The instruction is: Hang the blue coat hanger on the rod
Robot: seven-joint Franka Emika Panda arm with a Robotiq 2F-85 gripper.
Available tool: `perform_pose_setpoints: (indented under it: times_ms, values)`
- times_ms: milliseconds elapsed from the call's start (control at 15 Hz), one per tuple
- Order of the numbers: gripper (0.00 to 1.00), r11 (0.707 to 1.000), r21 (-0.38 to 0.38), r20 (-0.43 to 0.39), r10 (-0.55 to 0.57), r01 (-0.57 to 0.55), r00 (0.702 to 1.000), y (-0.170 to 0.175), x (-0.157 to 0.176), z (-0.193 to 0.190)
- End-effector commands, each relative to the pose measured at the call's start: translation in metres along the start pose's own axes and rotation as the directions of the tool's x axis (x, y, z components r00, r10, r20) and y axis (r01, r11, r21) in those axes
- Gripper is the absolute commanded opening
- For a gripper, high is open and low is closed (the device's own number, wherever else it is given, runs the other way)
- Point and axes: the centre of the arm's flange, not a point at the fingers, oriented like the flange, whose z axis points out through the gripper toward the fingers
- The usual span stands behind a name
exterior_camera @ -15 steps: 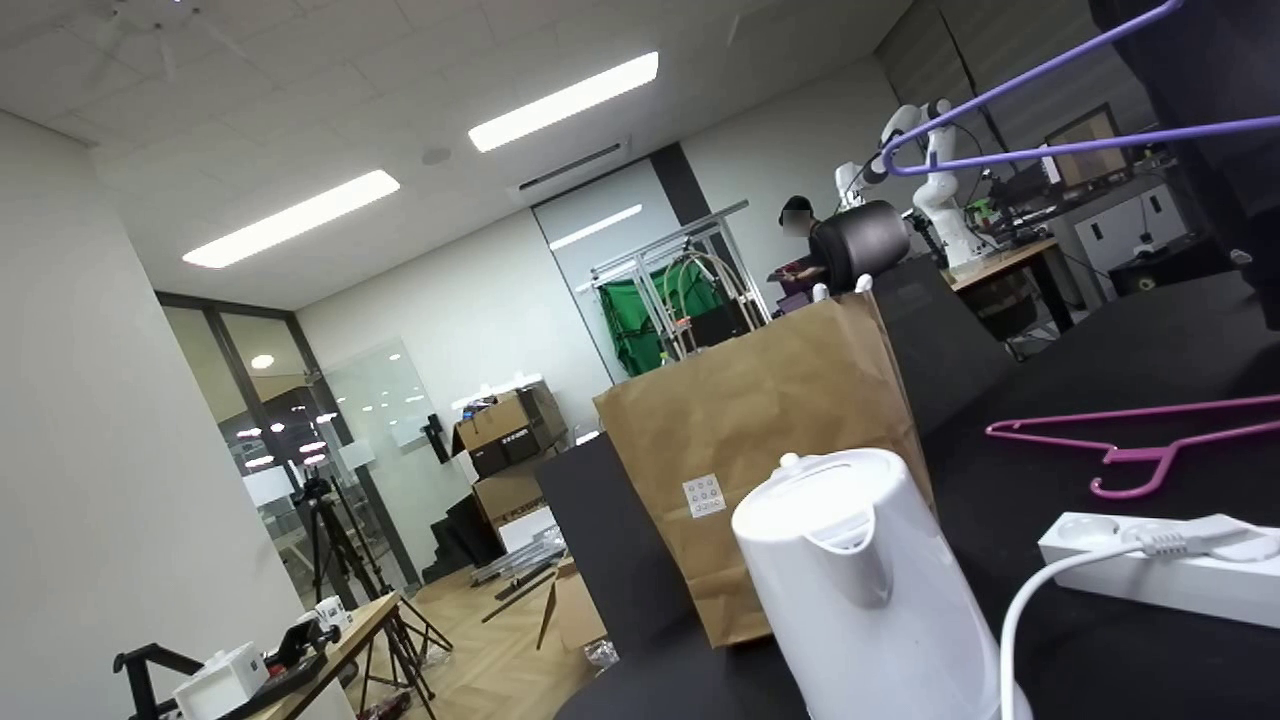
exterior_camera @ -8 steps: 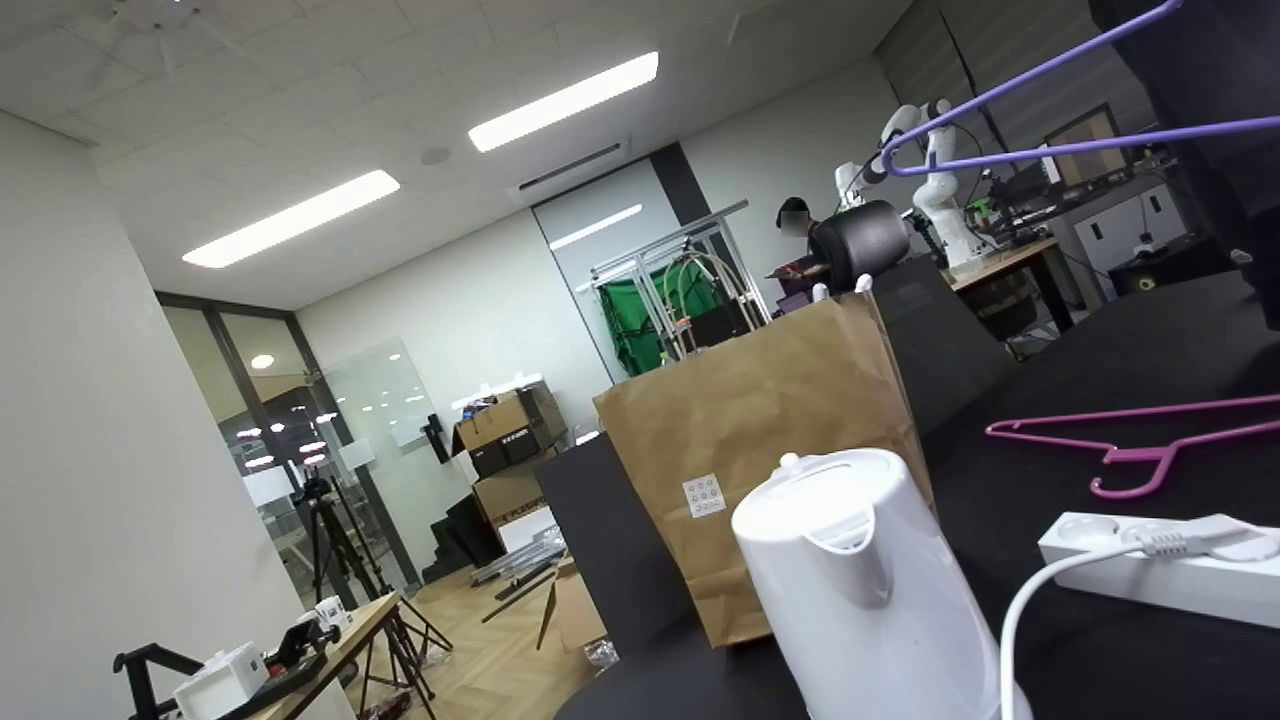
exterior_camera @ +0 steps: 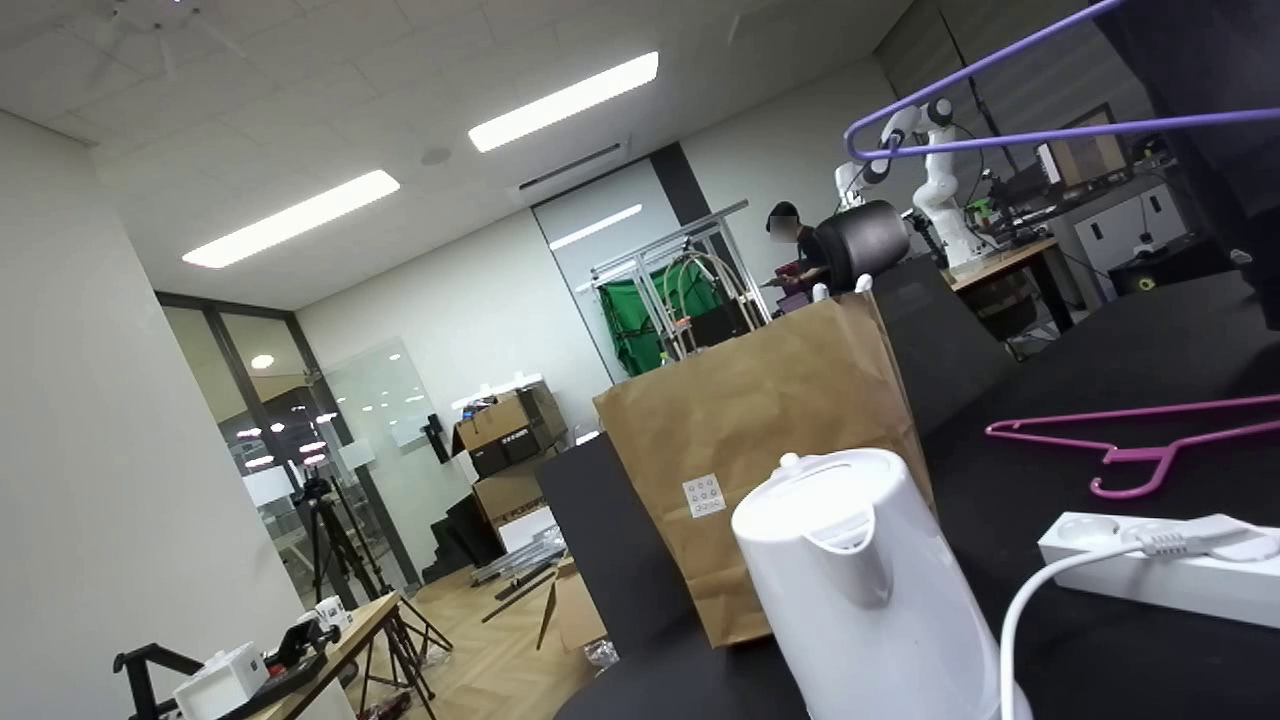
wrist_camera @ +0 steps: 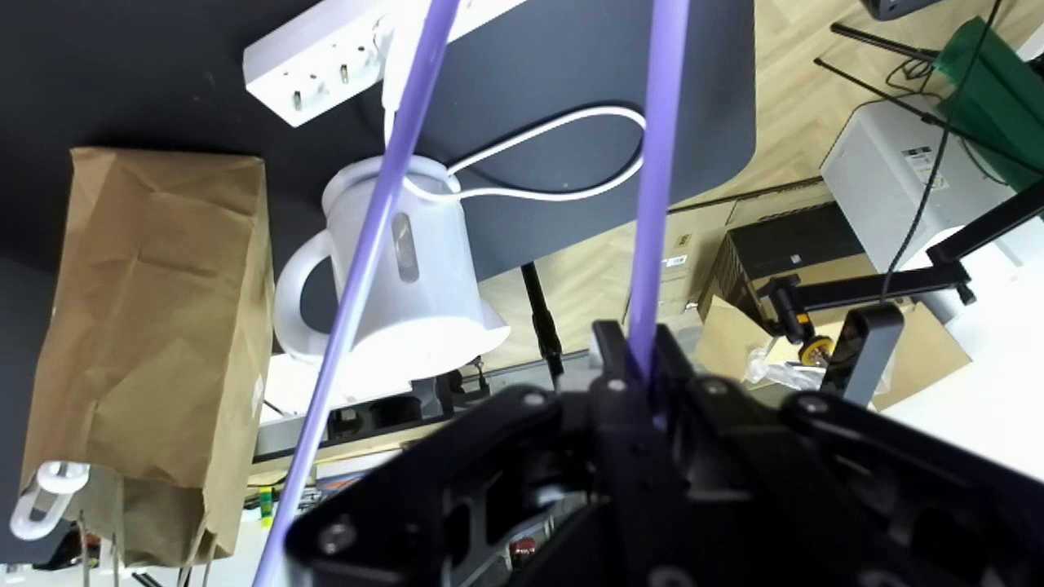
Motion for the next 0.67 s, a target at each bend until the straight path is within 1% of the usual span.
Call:
perform_pose_setpoints:
  times_ms: [0,200,400,600]
  values:
    - [0.02,1.000,-0.011,-0.050,-0.014,0.013,0.999,0.021,0.049,-0.021]
    - [0.02,0.999,-0.028,-0.095,-0.035,0.032,0.995,0.035,0.082,-0.034]
    - [0.02,0.998,-0.044,-0.179,-0.055,0.048,0.982,0.050,0.116,-0.049]
    - [0.02,0.999,-0.008,-0.277,-0.054,0.054,0.959,0.059,0.139,-0.054]
